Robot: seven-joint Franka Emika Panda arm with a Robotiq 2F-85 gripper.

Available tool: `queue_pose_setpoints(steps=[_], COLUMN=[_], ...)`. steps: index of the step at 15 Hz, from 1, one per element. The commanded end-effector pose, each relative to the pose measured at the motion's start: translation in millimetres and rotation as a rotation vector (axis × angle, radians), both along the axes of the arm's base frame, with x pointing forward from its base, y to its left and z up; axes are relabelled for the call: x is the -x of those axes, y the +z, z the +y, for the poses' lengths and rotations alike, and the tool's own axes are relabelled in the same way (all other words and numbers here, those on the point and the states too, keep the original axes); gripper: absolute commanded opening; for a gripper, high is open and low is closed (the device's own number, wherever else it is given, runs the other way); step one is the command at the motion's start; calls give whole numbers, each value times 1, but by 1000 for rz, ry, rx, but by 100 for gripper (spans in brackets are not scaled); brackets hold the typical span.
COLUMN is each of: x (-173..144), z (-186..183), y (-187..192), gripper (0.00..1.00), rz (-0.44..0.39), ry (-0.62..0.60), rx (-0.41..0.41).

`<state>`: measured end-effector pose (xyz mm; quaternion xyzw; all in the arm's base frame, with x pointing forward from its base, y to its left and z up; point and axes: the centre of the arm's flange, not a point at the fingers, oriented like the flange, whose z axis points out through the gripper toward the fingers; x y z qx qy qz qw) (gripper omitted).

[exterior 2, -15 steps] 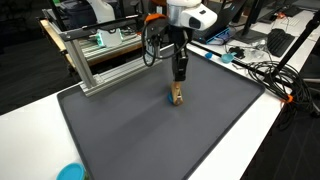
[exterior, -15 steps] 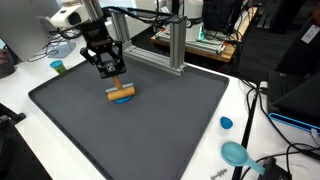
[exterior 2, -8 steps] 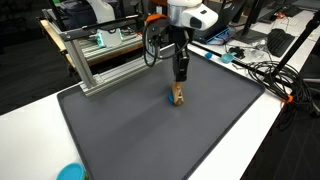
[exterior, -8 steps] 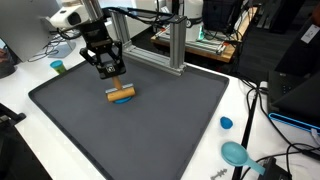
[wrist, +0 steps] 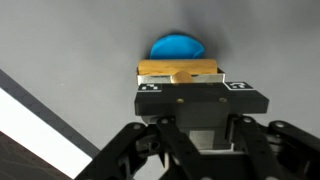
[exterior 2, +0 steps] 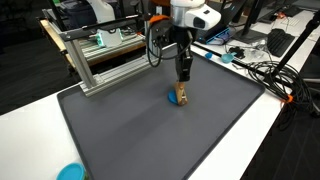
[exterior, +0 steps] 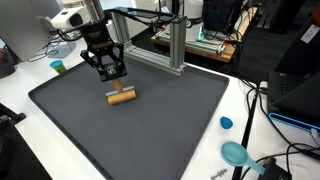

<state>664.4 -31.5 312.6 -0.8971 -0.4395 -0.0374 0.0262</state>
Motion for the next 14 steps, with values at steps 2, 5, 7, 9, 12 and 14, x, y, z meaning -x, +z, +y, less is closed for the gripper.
queue_pose_setpoints(steps=[2,5,7,9,12,14], x=[-6,-5,-2,2,14,18], z=[-1,-19,-32,-37,-32,-34], y=[-22,-19,-19,-22,-31,-34], gripper=[22,22,22,22,22,22], rz=[7,18,35,61,118,129], ry=[-16,-65,-105,-126,-98,-96], rx=[-9,11,26,47,77,95])
